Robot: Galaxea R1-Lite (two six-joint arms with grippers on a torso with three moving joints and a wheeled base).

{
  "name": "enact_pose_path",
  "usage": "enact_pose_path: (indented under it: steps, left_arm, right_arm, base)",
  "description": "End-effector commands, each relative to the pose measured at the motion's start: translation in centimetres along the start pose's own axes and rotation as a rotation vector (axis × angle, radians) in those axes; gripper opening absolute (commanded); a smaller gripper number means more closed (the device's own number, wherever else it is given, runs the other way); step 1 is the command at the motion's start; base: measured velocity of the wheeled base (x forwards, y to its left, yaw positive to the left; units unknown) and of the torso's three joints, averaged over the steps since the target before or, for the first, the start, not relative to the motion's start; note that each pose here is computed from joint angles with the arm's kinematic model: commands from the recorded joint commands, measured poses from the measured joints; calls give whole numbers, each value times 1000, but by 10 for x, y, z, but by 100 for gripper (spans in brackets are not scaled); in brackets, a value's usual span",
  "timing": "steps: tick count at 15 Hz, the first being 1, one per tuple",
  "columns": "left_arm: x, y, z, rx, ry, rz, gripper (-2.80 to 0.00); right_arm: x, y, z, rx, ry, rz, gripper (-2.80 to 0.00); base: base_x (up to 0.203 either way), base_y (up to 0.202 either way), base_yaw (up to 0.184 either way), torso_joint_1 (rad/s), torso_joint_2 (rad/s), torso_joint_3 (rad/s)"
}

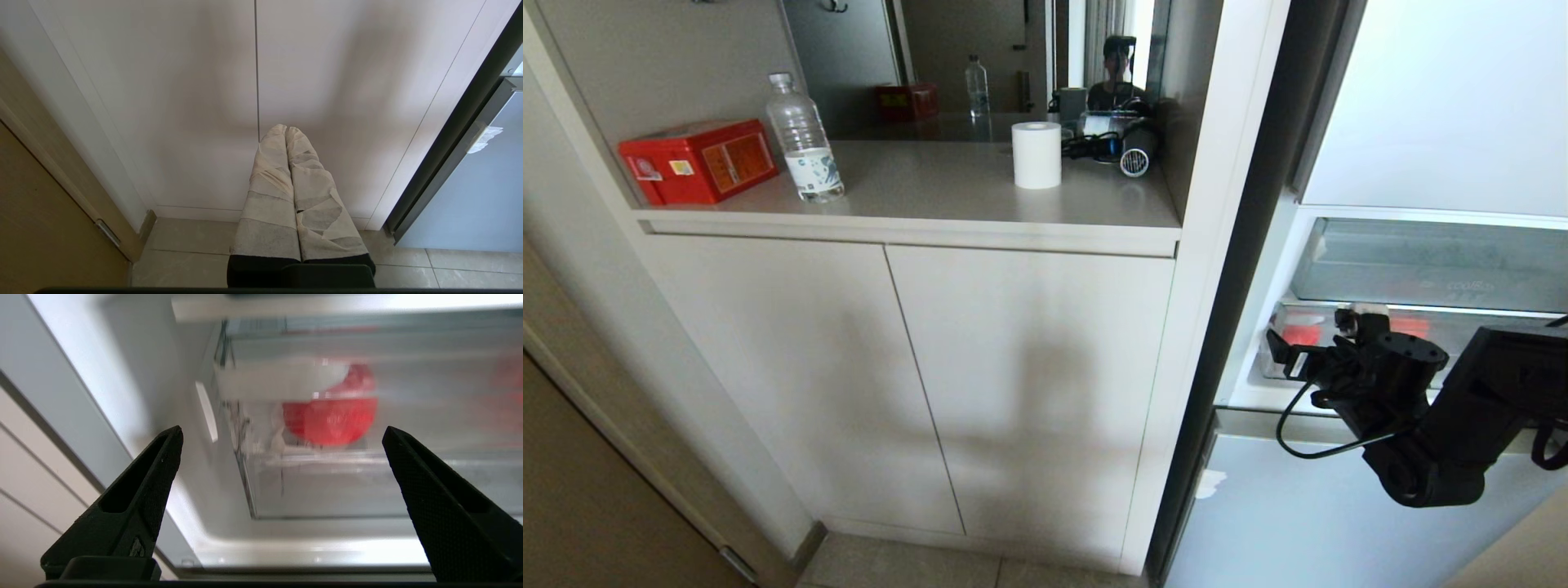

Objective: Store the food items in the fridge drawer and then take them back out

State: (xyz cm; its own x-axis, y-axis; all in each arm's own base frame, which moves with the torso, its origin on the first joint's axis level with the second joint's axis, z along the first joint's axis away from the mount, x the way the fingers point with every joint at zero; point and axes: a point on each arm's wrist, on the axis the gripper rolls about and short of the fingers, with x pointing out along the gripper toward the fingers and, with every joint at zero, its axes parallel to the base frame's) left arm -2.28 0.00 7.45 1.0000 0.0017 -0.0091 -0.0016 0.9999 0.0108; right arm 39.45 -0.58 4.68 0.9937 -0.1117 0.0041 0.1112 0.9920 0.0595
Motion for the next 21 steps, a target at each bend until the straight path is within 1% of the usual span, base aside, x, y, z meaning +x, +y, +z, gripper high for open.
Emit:
enact_pose_path:
  steps: [1, 2, 4, 9, 15, 21]
  left_arm:
    - [0, 0, 0, 0, 2, 1, -280]
    - [0, 0, 0, 0, 2, 0, -280]
    - [0, 0, 0, 0, 2, 1, -280]
    - [0, 0, 0, 0, 2, 1, -280]
    - [0, 0, 0, 0, 2, 0, -280]
    - [0, 0, 0, 0, 2, 0, -280]
  right_arm:
    - [-8, -1, -9, 0, 42, -1, 0]
    - [-12, -1, -13, 15, 62, -2, 0]
    - [-10, -1, -15, 37, 63, -1, 0]
    - [1, 1, -17, 38, 37, 5, 0]
    - [17, 3, -1, 44, -52, 13, 0]
    - [23, 5, 4, 44, -58, 11, 0]
  base:
    - [0, 0, 0, 0, 0, 0]
    - [0, 0, 0, 0, 0, 0]
    - [0, 0, 0, 0, 0, 0]
    - [0, 0, 0, 0, 0, 0]
    - [0, 0, 0, 0, 0, 0]
    - [0, 0, 0, 0, 0, 0]
